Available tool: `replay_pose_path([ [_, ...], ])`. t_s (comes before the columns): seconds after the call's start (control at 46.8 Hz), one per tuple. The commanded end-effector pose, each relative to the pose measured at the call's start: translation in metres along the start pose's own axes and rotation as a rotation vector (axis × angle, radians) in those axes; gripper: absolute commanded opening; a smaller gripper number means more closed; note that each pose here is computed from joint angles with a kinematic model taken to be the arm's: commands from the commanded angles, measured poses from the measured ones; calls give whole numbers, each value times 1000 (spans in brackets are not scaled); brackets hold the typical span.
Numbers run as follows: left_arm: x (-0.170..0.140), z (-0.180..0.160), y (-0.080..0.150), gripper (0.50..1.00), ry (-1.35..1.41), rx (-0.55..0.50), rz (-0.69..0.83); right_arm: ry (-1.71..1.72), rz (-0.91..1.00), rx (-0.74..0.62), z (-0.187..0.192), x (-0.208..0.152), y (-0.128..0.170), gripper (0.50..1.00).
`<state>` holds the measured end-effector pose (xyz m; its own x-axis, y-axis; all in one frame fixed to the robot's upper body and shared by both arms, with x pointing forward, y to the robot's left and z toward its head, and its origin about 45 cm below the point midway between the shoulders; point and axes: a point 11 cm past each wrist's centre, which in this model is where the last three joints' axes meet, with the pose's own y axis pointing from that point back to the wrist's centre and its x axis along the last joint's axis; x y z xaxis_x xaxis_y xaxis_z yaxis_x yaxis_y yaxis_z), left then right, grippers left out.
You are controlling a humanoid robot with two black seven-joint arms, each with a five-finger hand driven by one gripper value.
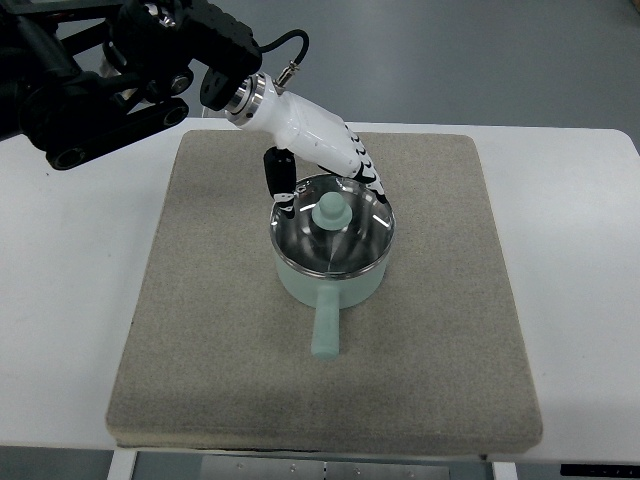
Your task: Place lid left of pot with left hand
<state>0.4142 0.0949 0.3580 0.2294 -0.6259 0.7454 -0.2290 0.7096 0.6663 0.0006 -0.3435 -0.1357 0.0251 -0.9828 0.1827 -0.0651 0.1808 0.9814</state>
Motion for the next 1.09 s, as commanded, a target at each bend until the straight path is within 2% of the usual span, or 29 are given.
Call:
replay_pose_path([
  [0.0, 1, 1, -1, 988, -4, -1, -2, -1, 0, 0, 0, 0, 0, 921],
  [0.192, 2, 2, -4, 973, -6, -5, -3, -1, 0, 0, 0, 0, 0, 921],
  [0.684, -5, -5, -3, 981, -37, 29, -33, 1, 1, 0, 0, 0, 0, 921],
  [1.069, 1, -4, -2, 984, -33, 25, -12, -1, 0, 0, 0, 0, 0, 921],
])
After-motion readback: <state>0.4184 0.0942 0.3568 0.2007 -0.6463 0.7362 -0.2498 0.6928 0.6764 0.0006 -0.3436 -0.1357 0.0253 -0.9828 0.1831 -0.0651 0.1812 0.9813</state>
